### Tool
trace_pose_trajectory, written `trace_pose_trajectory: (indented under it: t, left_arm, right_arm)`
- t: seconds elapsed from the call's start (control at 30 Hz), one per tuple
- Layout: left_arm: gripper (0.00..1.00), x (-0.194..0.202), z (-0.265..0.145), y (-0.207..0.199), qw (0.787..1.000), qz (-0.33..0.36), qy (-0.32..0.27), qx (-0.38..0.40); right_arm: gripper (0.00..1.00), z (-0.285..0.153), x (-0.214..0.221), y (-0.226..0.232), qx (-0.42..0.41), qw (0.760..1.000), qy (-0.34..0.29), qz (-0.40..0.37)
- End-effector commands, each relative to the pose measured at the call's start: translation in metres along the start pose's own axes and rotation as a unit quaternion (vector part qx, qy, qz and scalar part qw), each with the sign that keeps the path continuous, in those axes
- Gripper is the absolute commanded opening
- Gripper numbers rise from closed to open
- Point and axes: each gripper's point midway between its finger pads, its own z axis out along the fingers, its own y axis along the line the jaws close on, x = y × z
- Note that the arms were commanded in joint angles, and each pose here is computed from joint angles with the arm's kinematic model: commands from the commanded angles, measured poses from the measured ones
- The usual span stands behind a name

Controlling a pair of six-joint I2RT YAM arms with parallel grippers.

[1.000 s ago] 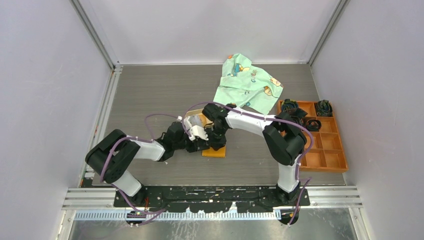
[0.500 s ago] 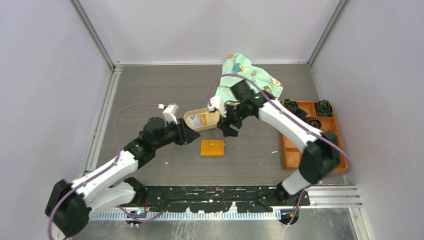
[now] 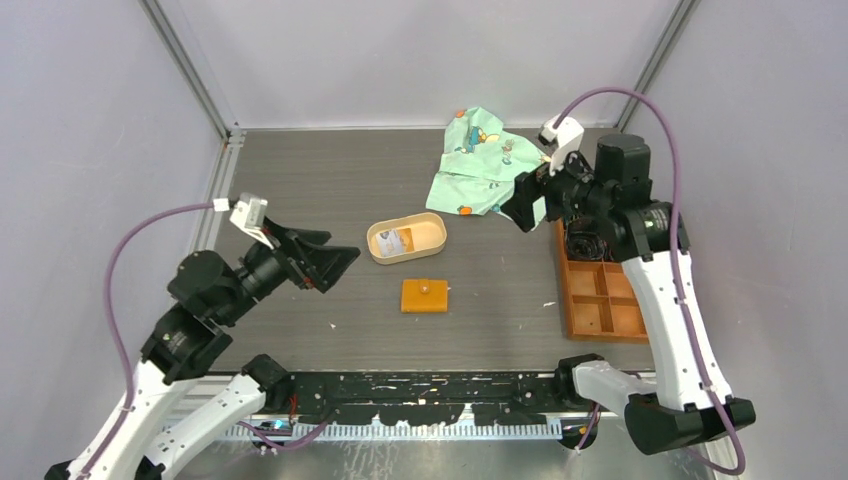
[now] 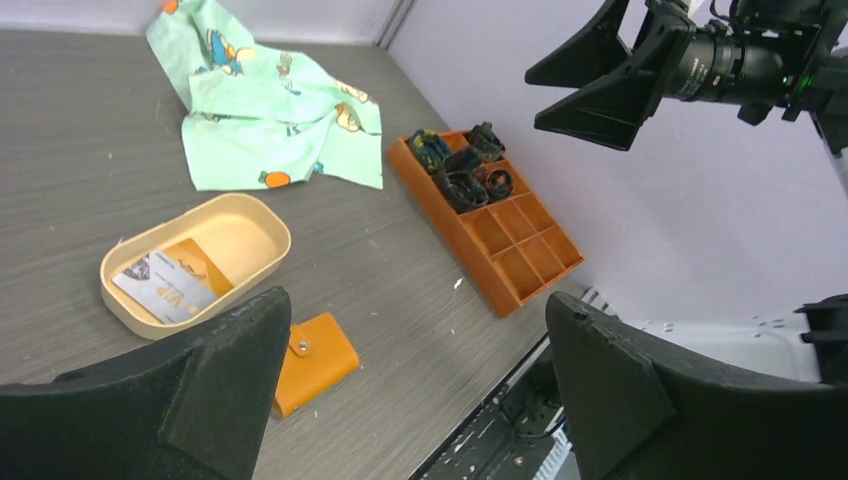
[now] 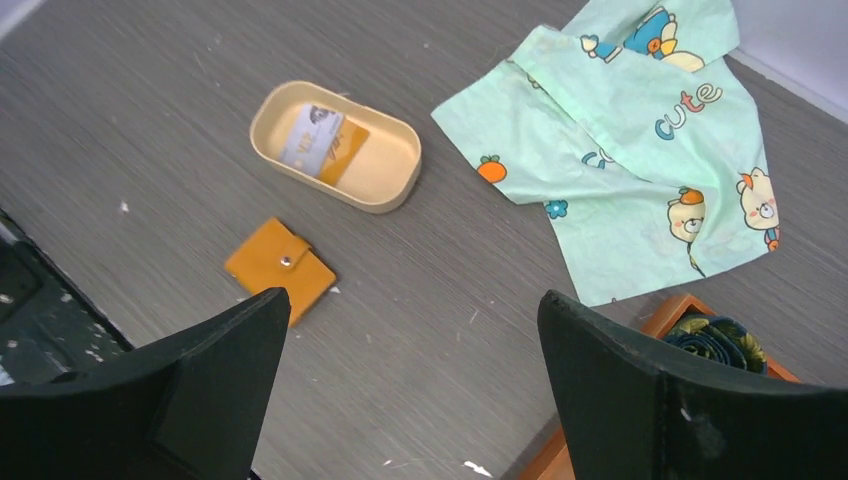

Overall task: Put the credit cards into the card holder
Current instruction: Reset both arms

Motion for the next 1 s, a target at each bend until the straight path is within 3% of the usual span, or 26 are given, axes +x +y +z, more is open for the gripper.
trace_pose_trajectory:
  t: [0.0,0.13,0.37,0.97]
  left_arm:
    - [0.97,-0.008,-0.015,-0.009,0.998,0.009,0.057,-0.021]
    - [0.97,-0.013,-0.024,-0.017,0.997,0.011,0.077,-0.023]
    - [0.99,-0.027,-0.028,-0.029,0.998,0.009,0.062,-0.006]
    - [1.0,-0.008,-0.01,-0.029,0.997,-0.006,0.073,0.023]
  right_arm:
    - [0.99,-0.051,-0.052,0.024,0.002,0.997,-0.07,0.038]
    - [0.99,-0.087,-0.079,0.021,0.061,0.985,-0.125,0.102]
    - [1.0,-0.125,-0.089,0.021,0.107,0.97,-0.169,0.136]
    - [1.0,-0.11,-0.075,0.01,0.098,0.966,-0.155,0.181]
